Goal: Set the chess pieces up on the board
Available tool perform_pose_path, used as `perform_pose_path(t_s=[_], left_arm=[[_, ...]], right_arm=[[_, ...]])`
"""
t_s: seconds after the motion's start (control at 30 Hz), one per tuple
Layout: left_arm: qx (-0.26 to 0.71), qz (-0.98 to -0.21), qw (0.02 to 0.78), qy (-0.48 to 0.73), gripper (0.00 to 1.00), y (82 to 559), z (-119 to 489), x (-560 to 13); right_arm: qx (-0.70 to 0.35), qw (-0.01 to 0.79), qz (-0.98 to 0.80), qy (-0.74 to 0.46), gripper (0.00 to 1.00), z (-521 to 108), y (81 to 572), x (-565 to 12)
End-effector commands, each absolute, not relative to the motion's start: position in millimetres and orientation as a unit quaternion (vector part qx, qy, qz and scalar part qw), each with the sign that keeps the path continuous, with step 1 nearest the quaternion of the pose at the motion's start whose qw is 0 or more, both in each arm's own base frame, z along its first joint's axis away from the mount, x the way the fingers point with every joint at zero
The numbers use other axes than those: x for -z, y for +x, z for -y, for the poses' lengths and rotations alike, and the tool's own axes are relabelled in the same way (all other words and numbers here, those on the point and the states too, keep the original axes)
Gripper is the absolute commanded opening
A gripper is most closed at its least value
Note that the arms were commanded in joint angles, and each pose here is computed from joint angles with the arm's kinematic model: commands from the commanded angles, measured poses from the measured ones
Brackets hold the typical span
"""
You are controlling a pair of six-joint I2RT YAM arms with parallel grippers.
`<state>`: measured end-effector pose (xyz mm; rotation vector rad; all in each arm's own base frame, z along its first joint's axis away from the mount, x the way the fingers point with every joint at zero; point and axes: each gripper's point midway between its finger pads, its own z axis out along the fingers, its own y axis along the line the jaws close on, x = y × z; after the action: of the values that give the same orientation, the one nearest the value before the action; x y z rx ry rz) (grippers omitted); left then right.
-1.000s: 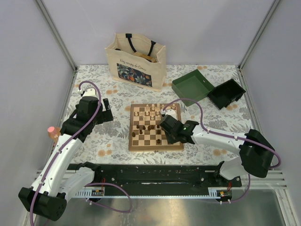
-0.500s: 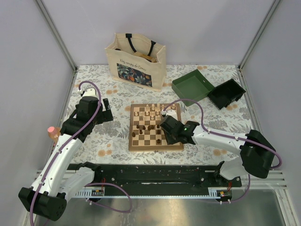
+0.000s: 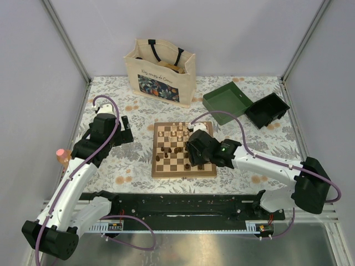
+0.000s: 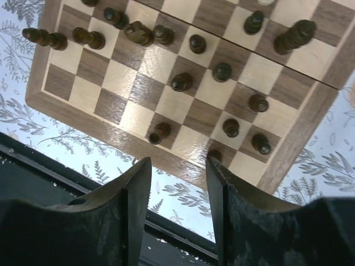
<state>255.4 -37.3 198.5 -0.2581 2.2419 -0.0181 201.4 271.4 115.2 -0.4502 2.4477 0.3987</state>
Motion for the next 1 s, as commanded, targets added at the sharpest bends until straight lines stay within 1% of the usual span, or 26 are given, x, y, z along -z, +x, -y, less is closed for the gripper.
perform_pose_path(t_s=[0.0, 0.17, 0.47, 0.57, 0.77, 0.97], left_arm=[[0.001, -0.893, 0.439, -0.103, 0.99, 257.6, 33.5, -202.0], [0.001, -0.893, 0.439, -0.103, 0.99, 257.5, 33.9, -202.0], [0.001, -0.892, 0.439, -0.104, 0.99, 257.4, 33.5, -202.4], [0.001, -0.892, 0.44, -0.104, 0.99, 257.7, 33.3, -202.6], [0.002, -0.892, 0.44, -0.103, 0.99, 257.6, 34.2, -202.6], [0.001, -0.893, 0.439, -0.103, 0.99, 257.5, 33.8, -202.0]], right_arm=[[-0.178, 0.298, -0.916, -0.203, 0.53, -300.9, 198.6, -122.6], [-0.171, 0.277, -0.92, -0.219, 0.54, -316.3, 191.9, -108.0], [-0.136, 0.263, -0.933, -0.206, 0.53, -316.8, 197.0, -89.4], [-0.131, 0.263, -0.933, -0.206, 0.52, -317.5, 198.7, -87.1], [-0.11, 0.259, -0.937, -0.206, 0.46, -316.0, 202.8, -82.6], [-0.094, 0.252, -0.94, -0.209, 0.44, -312.1, 202.9, -77.5]])
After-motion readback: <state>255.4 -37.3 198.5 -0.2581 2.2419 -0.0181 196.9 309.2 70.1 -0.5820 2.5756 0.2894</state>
